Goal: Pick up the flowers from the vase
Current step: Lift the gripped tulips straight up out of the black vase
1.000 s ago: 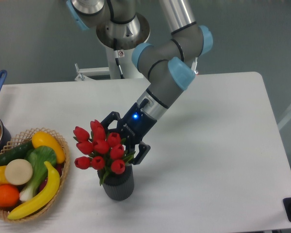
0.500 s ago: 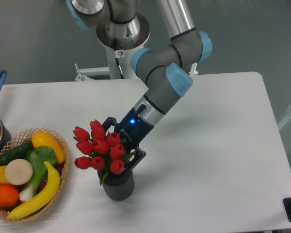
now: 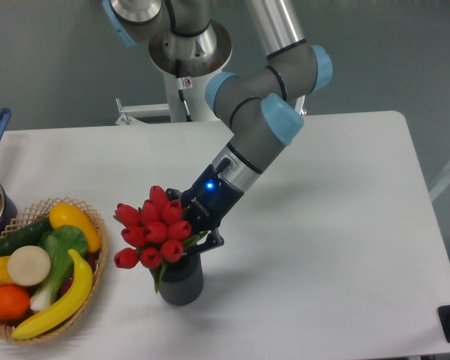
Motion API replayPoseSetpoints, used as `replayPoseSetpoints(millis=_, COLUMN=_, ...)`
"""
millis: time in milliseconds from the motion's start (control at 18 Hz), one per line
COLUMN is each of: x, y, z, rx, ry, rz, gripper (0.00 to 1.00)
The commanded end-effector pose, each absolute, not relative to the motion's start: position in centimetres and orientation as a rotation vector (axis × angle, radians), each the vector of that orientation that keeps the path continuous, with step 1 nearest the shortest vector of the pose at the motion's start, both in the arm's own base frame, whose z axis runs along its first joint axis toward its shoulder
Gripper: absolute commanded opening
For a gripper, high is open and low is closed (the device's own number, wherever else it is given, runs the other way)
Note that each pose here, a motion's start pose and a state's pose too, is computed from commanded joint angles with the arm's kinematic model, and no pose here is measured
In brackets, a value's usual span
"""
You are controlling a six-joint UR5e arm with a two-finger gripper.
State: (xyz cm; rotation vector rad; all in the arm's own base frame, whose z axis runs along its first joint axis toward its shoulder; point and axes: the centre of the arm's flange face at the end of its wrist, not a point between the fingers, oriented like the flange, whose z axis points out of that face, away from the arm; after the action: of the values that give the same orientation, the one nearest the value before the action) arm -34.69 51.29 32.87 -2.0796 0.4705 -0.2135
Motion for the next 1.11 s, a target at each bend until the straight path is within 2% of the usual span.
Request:
replayPoseSetpoints(millis=111, x=-35.0, y=51.0, z=33.4, rx=-2.059, ry=0.456, rz=-0.221, gripper=0.02)
replayPoseSetpoints(millis=1000, x=-36.1, y=48.9, z=46.3, rx=-1.948, ry=0.225, rz=-0.247, gripper=0.05)
replayPoseSetpoints(millis=1111, x=-35.9, y=48.8, z=47.4, rx=-1.932, ry=0.213, rz=-0.259, gripper=0.08)
